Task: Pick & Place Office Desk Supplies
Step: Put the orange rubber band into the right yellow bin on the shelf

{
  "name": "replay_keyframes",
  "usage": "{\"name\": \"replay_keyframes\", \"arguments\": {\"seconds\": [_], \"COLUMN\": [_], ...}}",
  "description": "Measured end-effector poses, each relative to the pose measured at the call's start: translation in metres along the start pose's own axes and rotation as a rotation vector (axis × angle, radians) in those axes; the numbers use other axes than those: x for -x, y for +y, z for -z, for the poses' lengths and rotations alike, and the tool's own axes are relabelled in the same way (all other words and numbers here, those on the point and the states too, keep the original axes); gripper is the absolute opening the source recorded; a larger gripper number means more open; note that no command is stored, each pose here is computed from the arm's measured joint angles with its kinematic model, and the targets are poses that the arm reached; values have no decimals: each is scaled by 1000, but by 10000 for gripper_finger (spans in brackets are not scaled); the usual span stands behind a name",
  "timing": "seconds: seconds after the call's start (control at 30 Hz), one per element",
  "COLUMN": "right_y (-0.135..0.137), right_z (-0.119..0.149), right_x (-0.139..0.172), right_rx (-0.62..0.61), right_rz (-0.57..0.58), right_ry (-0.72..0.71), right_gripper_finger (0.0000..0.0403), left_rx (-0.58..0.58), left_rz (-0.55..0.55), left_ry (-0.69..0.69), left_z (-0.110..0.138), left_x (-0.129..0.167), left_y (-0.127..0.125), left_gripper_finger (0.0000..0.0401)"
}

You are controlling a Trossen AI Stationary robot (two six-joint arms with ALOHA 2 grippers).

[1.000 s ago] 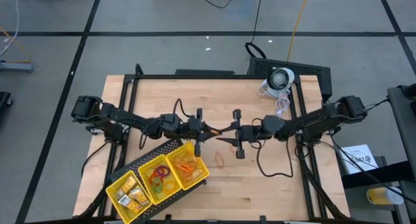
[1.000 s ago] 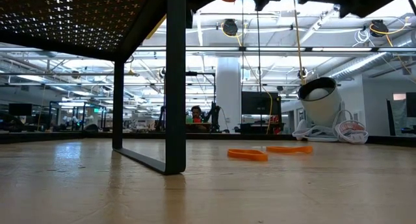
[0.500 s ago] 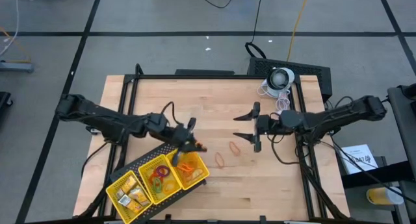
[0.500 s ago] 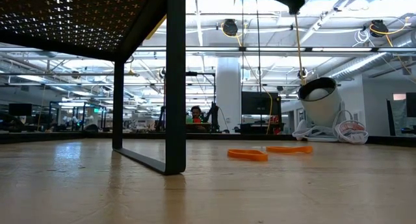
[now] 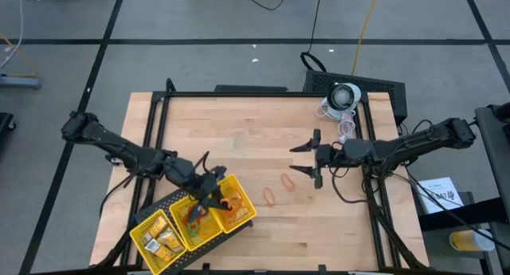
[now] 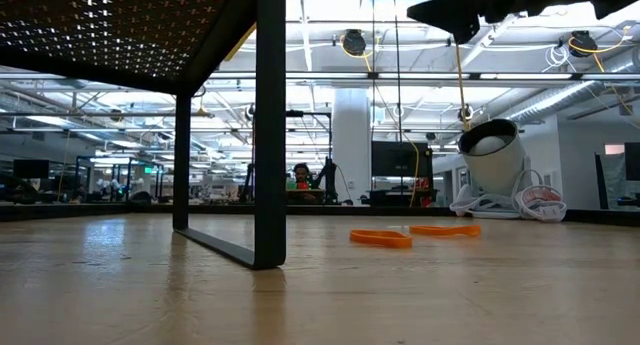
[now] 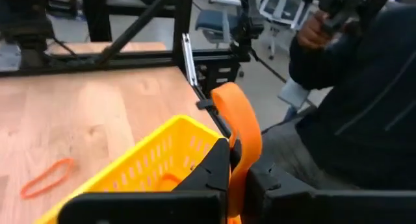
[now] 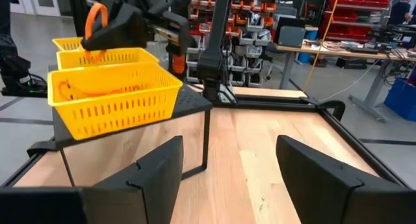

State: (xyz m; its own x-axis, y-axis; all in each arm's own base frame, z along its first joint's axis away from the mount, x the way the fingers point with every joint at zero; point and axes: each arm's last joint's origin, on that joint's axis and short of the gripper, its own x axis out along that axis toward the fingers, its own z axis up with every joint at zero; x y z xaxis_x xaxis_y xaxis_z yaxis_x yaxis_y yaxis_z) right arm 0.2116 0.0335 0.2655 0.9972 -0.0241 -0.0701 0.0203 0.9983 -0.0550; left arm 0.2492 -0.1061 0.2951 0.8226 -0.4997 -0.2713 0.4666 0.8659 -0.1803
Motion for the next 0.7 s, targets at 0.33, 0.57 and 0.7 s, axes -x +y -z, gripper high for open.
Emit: {"name": "replay_keyframes", "arguments": {"seconds": [0.33, 0.57, 0.7], "right_y": [0, 0, 0], "right_z": [2, 2, 2], "right_x": [0, 0, -1], "right_rx": [2, -1, 0], "right_rz": [0, -1, -1], "right_ry": [5, 5, 8], "right_gripper_finger": [233, 233, 233], "left_rx": [157, 156, 160], "left_rz": [-105, -41, -48], "left_ry": [0, 28, 45], "left_z": [1, 3, 3], "left_x": [1, 1, 5], "left_y": [8, 5, 5], "left_gripper_finger": [135, 235, 267]}}
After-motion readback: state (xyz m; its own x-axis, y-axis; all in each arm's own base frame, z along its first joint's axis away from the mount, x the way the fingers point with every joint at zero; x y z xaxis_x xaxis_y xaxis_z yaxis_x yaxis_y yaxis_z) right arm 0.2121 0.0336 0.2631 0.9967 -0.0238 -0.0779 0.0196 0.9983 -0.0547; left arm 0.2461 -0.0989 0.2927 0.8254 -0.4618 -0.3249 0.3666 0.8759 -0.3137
